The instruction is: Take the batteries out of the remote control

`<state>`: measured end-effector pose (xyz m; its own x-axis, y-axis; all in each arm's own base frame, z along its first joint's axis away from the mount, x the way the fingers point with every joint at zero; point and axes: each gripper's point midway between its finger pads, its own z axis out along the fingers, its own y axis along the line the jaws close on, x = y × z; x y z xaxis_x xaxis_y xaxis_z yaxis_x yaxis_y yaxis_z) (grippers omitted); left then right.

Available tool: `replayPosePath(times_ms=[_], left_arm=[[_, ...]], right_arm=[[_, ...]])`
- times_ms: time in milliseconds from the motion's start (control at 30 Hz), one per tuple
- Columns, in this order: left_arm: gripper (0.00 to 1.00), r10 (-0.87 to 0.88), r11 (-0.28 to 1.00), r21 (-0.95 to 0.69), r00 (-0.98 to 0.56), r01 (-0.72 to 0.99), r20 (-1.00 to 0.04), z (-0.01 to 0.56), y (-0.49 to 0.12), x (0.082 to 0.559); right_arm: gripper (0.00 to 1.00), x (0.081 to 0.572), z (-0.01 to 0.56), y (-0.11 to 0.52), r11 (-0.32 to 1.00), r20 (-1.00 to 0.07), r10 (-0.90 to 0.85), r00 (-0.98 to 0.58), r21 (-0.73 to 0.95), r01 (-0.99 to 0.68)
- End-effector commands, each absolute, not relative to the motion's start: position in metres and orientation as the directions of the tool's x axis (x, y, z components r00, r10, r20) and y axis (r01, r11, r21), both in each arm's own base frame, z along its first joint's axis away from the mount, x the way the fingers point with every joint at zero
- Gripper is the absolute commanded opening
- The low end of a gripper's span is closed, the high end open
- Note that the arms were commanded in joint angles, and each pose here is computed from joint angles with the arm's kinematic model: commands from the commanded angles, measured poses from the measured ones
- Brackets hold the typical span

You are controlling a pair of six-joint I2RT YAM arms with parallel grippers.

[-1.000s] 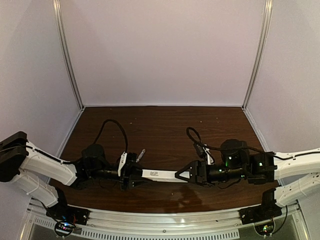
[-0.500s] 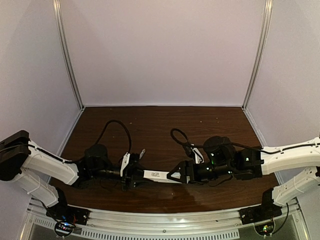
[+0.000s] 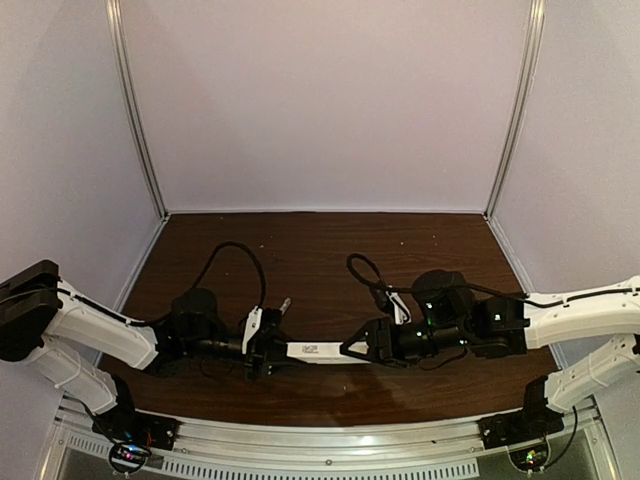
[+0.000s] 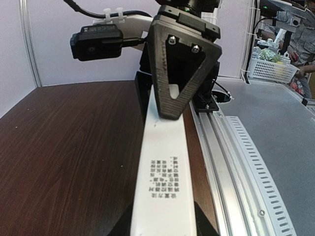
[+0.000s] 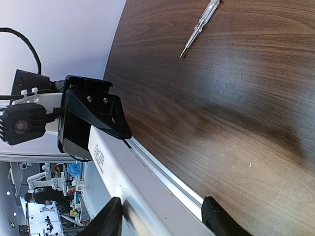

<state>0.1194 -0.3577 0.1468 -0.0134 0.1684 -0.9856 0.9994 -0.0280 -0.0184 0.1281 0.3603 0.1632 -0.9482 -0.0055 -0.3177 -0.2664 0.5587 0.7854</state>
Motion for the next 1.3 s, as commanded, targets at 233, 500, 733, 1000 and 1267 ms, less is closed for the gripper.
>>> replayPosePath(times_ms=[233,500,733,1000,1267], left_arm=[[0.0,0.087,-0.044,0.035,0.039,0.998,-0.995,0.171,-0.363,0.118],[0.0,0.096,-0.037,0.033,0.036,0.999,-0.995,0.168,-0.364,0.121],[0.0,0.102,-0.03,0.034,0.037,0.999,-0.994,0.167,-0.365,0.122],[0.0,0.114,-0.018,0.032,0.034,0.999,-0.993,0.164,-0.366,0.125],[0.0,0.129,-0.01,0.031,0.032,0.999,-0.991,0.159,-0.367,0.128]], right_arm=[[0.79,0.126,0.158,0.338,0.575,-0.329,0.019,-0.944,0.776,-0.259],[0.78,0.125,0.166,0.326,0.582,-0.337,0.043,-0.941,0.774,-0.25],[0.72,0.123,0.168,0.319,0.588,-0.326,0.052,-0.944,0.774,-0.235],[0.62,0.122,0.169,0.32,0.585,-0.317,0.049,-0.947,0.778,-0.23],[0.53,0.122,0.171,0.322,0.586,-0.318,0.046,-0.947,0.777,-0.232]])
